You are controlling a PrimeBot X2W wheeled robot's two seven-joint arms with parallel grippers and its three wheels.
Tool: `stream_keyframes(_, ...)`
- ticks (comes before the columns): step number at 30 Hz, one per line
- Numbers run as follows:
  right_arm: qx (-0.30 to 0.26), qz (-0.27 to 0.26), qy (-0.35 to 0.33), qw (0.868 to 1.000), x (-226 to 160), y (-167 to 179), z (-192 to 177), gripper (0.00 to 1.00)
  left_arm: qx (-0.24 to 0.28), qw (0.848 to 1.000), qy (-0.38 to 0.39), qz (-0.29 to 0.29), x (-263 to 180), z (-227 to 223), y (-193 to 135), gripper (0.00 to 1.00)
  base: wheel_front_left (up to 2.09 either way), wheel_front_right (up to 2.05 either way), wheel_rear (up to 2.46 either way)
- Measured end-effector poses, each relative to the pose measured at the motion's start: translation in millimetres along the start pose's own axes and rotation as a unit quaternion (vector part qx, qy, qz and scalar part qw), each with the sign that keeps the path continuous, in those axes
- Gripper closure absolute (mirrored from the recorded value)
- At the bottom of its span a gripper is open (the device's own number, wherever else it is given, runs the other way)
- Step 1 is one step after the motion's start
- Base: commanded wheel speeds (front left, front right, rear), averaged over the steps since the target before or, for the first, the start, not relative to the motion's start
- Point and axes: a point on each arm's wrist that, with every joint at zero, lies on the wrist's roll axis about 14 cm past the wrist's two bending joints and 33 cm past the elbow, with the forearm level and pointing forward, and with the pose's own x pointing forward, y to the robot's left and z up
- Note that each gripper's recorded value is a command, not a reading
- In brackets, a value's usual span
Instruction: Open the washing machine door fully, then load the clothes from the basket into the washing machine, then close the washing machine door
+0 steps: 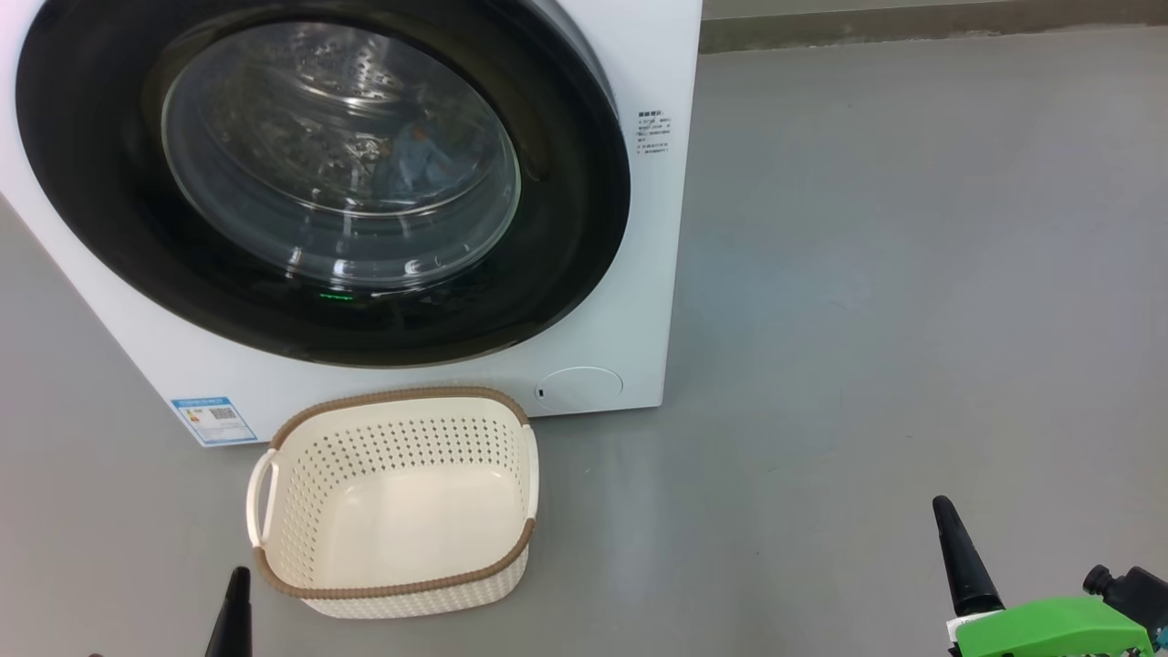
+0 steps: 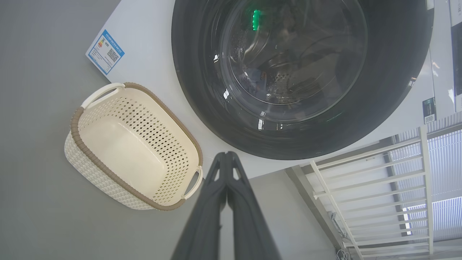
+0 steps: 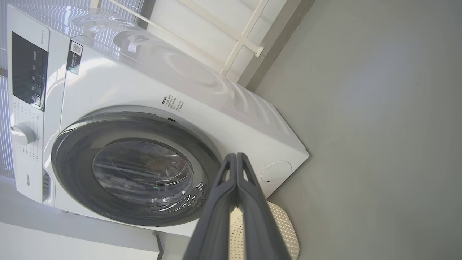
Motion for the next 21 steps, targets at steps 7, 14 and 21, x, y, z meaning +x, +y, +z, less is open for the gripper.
stream_keyframes(7, 0.039, -0.002, 0.003, 0.999, 0.3, -0.9, -0.1, 1.00, -0.040, 0.999, 0.004, 0.000, 1.8, -1.1, -0.9, 1.00, 0.00, 0.00, 0.00)
stream_keyframes(14, 0.076, -0.003, 0.001, 0.997, 1.0, -1.8, 2.5, 1.00, -0.078, 0.997, 0.008, -0.006, 6.0, -1.6, -5.1, 1.00, 0.00, 0.00, 0.00)
stream_keyframes(21, 0.116, 0.004, 0.002, 0.993, 5.9, 4.0, 5.1, 1.00, -0.114, 0.993, 0.014, -0.013, 9.6, -2.0, -9.9, 1.00, 0.00, 0.00, 0.00)
